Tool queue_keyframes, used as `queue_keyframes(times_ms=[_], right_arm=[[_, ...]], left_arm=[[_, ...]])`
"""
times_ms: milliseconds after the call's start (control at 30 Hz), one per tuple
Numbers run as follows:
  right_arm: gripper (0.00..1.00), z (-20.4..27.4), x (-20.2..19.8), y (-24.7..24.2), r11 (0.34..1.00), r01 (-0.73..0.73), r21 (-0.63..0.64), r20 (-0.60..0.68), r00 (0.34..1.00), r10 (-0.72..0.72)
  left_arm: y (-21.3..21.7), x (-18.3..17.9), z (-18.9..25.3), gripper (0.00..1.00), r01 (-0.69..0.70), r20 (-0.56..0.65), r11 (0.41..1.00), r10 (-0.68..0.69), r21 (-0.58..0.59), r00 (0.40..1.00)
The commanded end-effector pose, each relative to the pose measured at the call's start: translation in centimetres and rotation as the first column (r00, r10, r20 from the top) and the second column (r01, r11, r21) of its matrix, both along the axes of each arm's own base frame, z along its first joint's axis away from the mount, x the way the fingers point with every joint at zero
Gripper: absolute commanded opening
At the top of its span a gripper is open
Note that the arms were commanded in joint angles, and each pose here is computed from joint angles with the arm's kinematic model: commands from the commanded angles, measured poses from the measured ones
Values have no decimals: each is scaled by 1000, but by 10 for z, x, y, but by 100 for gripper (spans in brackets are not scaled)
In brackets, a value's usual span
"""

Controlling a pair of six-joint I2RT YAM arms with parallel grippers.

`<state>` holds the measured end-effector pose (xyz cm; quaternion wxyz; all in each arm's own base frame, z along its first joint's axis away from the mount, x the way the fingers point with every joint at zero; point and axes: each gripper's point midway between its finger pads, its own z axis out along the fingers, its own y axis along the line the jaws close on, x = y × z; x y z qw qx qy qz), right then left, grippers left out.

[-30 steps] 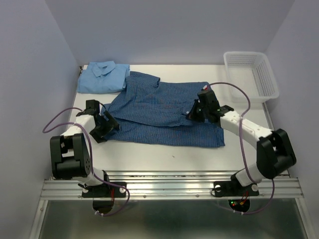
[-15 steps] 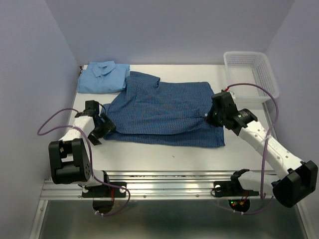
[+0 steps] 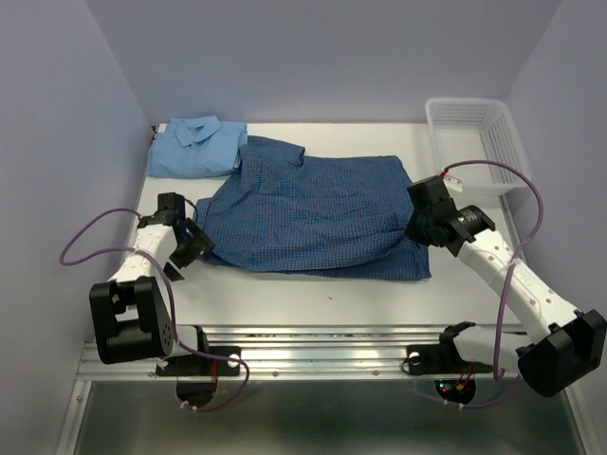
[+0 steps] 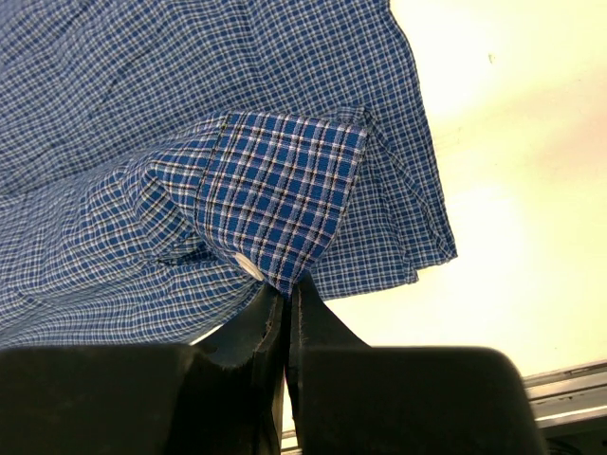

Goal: Fold and stack the long sleeve shirts
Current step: Fold the shirt

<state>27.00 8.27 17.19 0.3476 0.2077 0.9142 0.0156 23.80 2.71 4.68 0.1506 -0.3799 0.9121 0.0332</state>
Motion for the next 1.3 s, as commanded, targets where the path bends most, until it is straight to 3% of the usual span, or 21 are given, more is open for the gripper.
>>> queue_keyframes(times_ms=[0, 333, 667, 833, 933, 1000, 1033, 1167, 1267], right_arm=[[1, -12, 0, -19, 995, 52, -86, -35, 998, -55], [1, -50, 6, -14, 990, 50, -130, -156, 985, -70], [10, -80, 5, -21, 977, 72, -200, -224, 968, -118], [27, -89, 0, -26, 970, 97, -223, -242, 958, -151], [58, -93, -7, -29, 966, 124, -226, -253, 950, -181], [93, -91, -9, -33, 963, 120, -242, -250, 951, -181], [100, -87, -8, -34, 962, 111, -251, -245, 954, -174], [100, -58, 3, -38, 954, 110, -279, -192, 967, -167], [100, -38, 17, -26, 972, 84, -218, -141, 983, -117]], left_arm=[[7, 4, 21, 99, -18, 41, 999, 17, 36, 999], [6, 7, 34, 99, 5, 62, 1000, -7, 31, 998], [-12, 26, 48, 99, 60, 189, 997, -48, -55, 981], [-38, 37, 33, 99, 117, 223, 975, -73, -189, 972], [-42, 36, 18, 99, 121, 197, 970, -79, -213, 977], [-41, 32, 6, 99, 109, 152, 970, -77, -216, 985], [-38, 28, 1, 99, 94, 126, 975, -69, -203, 990], [-25, 17, -12, 99, 41, 35, 988, -36, -146, 999], [-23, 14, -17, 99, 26, 16, 990, -24, -138, 1000]])
